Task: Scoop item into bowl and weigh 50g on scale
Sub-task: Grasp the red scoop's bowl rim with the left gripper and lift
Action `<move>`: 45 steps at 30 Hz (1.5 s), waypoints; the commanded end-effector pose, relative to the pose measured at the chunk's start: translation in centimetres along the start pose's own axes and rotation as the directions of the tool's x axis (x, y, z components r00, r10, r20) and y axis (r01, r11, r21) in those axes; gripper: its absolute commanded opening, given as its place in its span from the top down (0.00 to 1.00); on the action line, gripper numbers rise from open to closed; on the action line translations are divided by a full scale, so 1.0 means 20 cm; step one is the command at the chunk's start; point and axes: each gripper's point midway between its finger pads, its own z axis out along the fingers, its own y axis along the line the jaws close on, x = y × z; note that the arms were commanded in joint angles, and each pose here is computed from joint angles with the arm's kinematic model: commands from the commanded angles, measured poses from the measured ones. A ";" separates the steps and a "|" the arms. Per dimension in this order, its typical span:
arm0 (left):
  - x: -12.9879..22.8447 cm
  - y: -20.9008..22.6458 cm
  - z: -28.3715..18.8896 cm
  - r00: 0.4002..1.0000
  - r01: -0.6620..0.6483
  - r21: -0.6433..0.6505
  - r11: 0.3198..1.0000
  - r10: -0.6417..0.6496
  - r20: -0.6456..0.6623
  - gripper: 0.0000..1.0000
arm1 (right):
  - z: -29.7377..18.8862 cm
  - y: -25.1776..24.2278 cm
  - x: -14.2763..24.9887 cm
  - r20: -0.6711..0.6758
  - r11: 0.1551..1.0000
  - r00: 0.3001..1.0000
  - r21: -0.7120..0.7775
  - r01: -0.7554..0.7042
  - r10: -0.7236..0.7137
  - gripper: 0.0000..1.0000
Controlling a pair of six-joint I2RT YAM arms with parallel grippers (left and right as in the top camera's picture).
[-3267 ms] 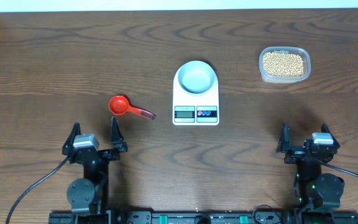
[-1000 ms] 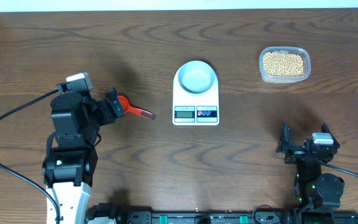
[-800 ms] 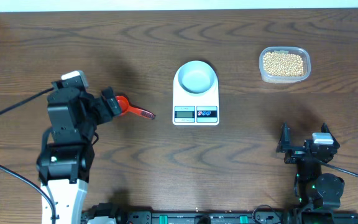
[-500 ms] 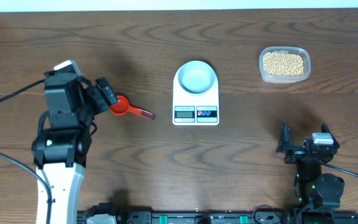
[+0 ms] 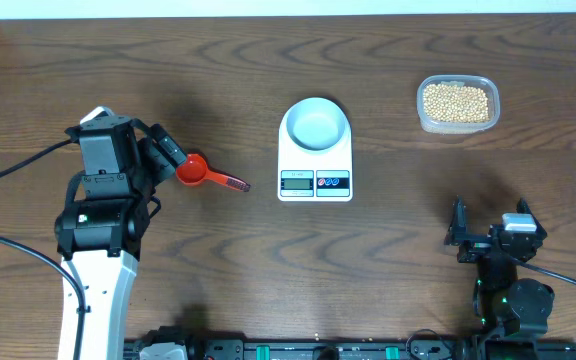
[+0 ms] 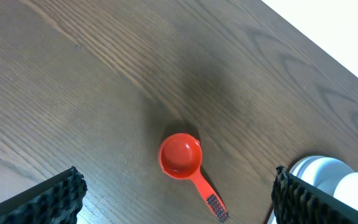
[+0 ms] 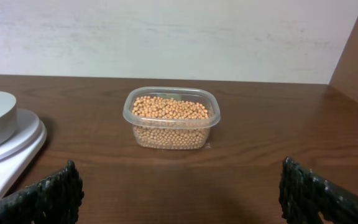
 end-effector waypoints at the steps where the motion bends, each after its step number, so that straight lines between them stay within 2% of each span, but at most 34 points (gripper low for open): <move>1: -0.07 -0.01 -0.02 0.998 0.049 -0.004 0.999 -0.049 0.047 0.02 | 0.00 0.00 0.00 0.003 1.000 1.000 0.001 -0.013 0.013 0.01; 11: 0.06 0.04 0.08 0.974 0.214 -0.091 0.973 -0.220 -0.057 0.01 | 0.00 0.00 0.00 0.003 1.000 1.000 0.001 -0.013 0.013 0.01; 13: 0.10 0.04 0.12 0.970 0.216 -0.113 0.970 -0.226 -0.088 0.05 | 0.00 0.00 0.00 0.003 1.000 1.000 0.001 -0.013 0.013 0.01; 18: 0.23 0.04 0.28 0.937 0.277 -0.205 0.939 -0.311 -0.160 0.08 | 0.00 0.00 0.00 0.003 1.000 1.000 0.001 -0.013 0.013 0.01; 27: 0.45 0.12 0.51 0.863 0.341 -0.390 0.856 -0.449 -0.231 0.21 | 0.00 0.00 0.00 0.003 1.000 1.000 0.002 -0.013 0.013 0.01; 32: 0.51 0.11 0.61 0.843 0.348 -0.407 0.845 -0.472 -0.258 0.24 | 0.00 0.00 0.00 0.003 1.000 1.000 0.002 -0.013 0.013 0.01; 38: 0.58 0.10 0.74 0.828 0.346 -0.409 0.845 -0.480 -0.291 0.38 | 0.00 0.00 0.00 0.003 1.000 1.000 0.001 -0.013 0.013 0.01; 45: 0.67 0.10 0.84 0.807 0.338 -0.418 0.843 -0.488 -0.333 0.60 | 0.00 0.00 0.00 0.003 1.000 1.000 0.001 -0.013 0.013 0.01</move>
